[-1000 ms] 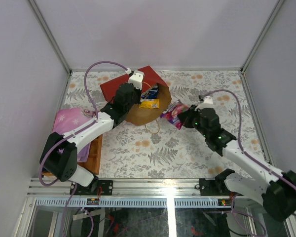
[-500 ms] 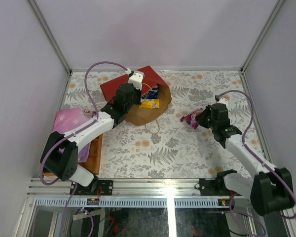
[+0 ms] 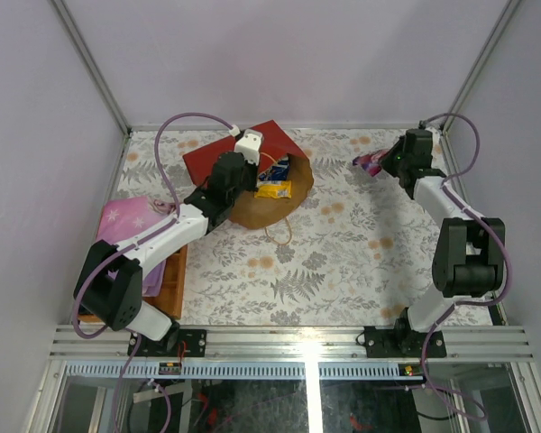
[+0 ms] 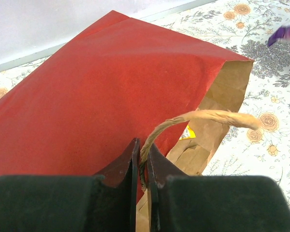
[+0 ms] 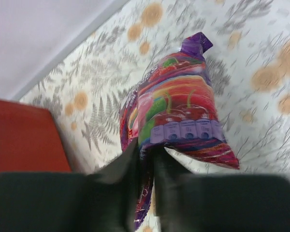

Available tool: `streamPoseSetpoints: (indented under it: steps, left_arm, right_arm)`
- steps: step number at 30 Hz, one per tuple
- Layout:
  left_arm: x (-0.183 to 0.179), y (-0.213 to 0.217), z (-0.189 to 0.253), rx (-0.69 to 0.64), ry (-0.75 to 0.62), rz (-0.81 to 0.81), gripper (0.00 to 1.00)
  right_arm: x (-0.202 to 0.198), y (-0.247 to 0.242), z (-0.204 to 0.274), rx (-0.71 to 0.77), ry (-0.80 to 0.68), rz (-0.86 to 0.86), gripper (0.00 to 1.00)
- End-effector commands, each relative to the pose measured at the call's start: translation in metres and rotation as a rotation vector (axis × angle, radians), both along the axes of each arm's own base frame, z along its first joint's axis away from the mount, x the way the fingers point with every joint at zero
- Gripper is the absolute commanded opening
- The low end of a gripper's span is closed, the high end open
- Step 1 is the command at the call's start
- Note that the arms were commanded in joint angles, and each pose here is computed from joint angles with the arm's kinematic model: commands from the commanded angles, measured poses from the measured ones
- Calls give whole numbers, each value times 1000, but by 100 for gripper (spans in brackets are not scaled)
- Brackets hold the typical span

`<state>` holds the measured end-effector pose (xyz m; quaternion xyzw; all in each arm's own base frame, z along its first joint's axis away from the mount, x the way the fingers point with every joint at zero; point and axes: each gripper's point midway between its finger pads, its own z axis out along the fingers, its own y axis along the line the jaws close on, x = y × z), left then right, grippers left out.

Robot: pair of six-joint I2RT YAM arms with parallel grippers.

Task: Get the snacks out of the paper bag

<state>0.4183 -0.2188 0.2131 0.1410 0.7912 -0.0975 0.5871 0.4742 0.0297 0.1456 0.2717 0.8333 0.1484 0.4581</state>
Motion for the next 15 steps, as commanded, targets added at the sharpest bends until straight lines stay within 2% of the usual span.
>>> streamPoseSetpoints:
  steps: [1,2,3,5,9,12,15]
  left_arm:
    - [4,9,6,-6,-18,16,8]
    - [4,11,6,-7,-18,18,8]
    - [4,12,6,-9,-17,19,8]
    - [4,14,6,-10,-14,20,8]
    - [4,12,3,-17,-8,7,8]
    - [5,9,3,-25,-5,-2,8]
    - [6,7,4,-32,-2,-9,8]
  right_arm:
    - [25,-29,14,18,-61,-48,65]
    - [21,-32,5,24,-43,-62,87]
    - [17,-33,1,26,-36,-74,98]
    - [7,-38,-3,22,-39,-109,99]
    - [1,-48,29,12,-140,-177,99]
    - [13,-45,45,6,-164,-147,100]
    - [32,-39,29,17,-109,-102,93]
